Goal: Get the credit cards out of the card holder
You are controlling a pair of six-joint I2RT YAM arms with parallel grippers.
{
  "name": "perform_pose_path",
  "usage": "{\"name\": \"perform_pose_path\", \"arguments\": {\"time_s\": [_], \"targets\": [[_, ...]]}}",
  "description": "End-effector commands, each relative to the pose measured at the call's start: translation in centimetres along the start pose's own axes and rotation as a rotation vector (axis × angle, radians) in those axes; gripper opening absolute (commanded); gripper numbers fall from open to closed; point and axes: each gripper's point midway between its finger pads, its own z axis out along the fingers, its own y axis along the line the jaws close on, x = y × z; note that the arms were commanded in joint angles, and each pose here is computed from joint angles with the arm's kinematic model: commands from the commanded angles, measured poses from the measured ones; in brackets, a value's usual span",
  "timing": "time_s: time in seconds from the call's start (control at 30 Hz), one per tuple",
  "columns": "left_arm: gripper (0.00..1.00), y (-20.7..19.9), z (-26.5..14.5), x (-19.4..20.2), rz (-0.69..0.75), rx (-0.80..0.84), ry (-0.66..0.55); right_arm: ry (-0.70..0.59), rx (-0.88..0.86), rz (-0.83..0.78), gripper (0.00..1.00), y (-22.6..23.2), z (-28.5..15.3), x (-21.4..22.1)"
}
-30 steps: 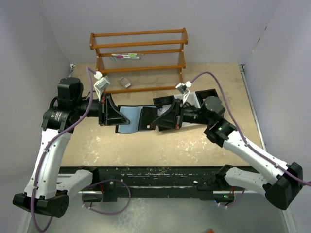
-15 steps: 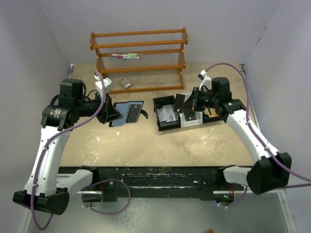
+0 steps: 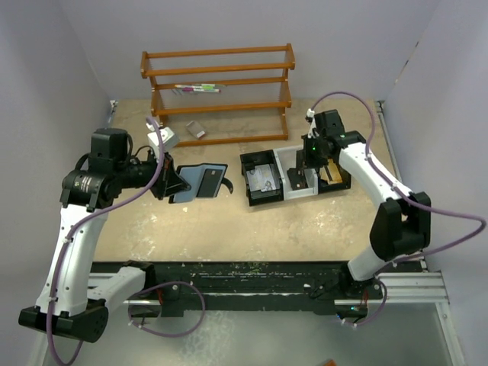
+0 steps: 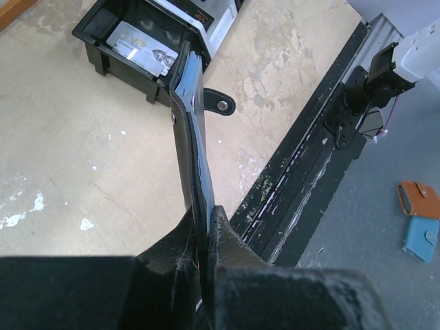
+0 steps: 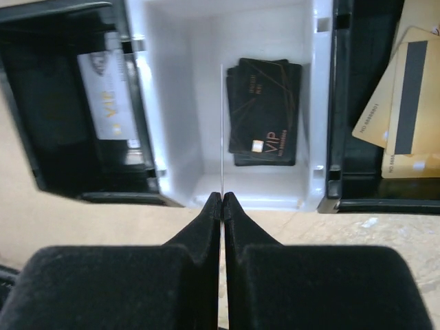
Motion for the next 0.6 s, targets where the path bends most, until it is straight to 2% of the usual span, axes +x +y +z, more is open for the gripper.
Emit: {"name": "perform_pose_path", "arguments": {"time_s": [0.0,0.3,0.57], "targets": [[0.0,-1.5,-0.7,-1.1,0.063,0.049,-0.053,0.006,0.138,-0.055,0.0,-2.4,1.1,-1.1],[0.0,-2.1,-0.9,-1.4,0.062,0.07,-0.062,0.084,0.041,-0.052,0.0,-1.2,5.7,0.2],[0.0,-1.9,-0.8,-1.4,0.057,0.069,-0.06,0.135,-0.05,-0.053,0.0,-0.1,7.8,1.5]]}}
